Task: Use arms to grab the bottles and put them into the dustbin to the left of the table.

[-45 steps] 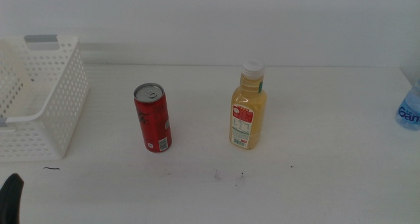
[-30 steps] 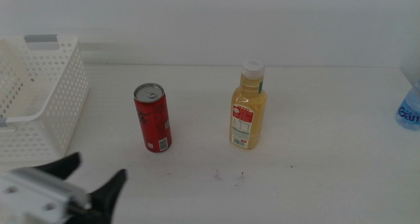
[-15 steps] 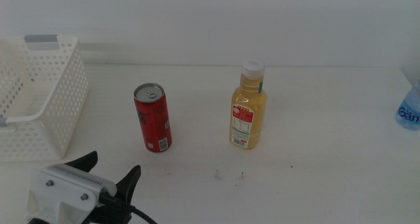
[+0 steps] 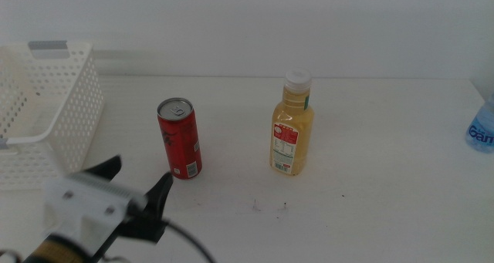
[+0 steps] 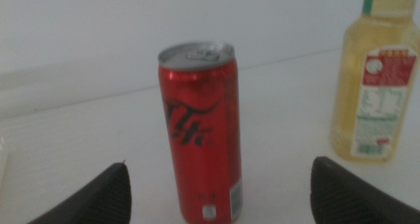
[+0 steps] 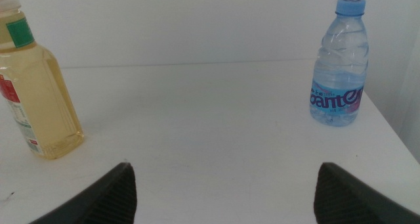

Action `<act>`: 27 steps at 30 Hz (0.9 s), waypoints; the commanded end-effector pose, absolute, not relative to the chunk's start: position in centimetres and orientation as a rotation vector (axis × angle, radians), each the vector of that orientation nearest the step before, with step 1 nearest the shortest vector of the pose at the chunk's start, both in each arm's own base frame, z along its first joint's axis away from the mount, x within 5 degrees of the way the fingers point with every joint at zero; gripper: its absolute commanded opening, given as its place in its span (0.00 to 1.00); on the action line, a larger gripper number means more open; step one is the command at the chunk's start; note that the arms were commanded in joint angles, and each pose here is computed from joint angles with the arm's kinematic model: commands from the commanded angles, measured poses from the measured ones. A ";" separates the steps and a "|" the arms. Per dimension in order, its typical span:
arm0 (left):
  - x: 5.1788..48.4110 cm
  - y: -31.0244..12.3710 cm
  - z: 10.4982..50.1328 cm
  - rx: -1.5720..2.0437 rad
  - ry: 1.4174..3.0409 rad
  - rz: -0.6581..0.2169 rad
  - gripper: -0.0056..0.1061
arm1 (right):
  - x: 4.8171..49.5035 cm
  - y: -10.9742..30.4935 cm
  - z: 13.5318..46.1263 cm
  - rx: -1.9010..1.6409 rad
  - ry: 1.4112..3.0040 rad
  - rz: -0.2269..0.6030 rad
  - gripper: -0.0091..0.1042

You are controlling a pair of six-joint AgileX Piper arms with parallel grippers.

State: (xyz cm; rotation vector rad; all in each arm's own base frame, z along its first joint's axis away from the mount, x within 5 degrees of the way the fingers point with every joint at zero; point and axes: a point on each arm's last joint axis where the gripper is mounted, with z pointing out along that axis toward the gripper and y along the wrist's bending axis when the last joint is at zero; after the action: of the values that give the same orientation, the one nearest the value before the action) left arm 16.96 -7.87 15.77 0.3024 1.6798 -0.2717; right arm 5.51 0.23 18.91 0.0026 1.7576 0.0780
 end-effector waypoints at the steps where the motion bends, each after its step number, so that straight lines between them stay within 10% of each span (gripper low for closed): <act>1: 18.1 -8.4 15.6 0.291 1.697 -0.261 0.89 | 5.5 0.2 18.9 0.001 1.748 0.062 0.80; 27: 29.4 -12.1 9.4 0.196 1.797 -0.235 0.89 | 5.5 0.2 18.9 0.001 1.748 0.062 0.80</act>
State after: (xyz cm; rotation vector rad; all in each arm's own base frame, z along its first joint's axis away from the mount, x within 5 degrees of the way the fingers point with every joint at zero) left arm 28.92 -12.18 9.37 0.2071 1.8052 -0.2253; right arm 5.51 0.23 18.91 0.0026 1.7576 0.0780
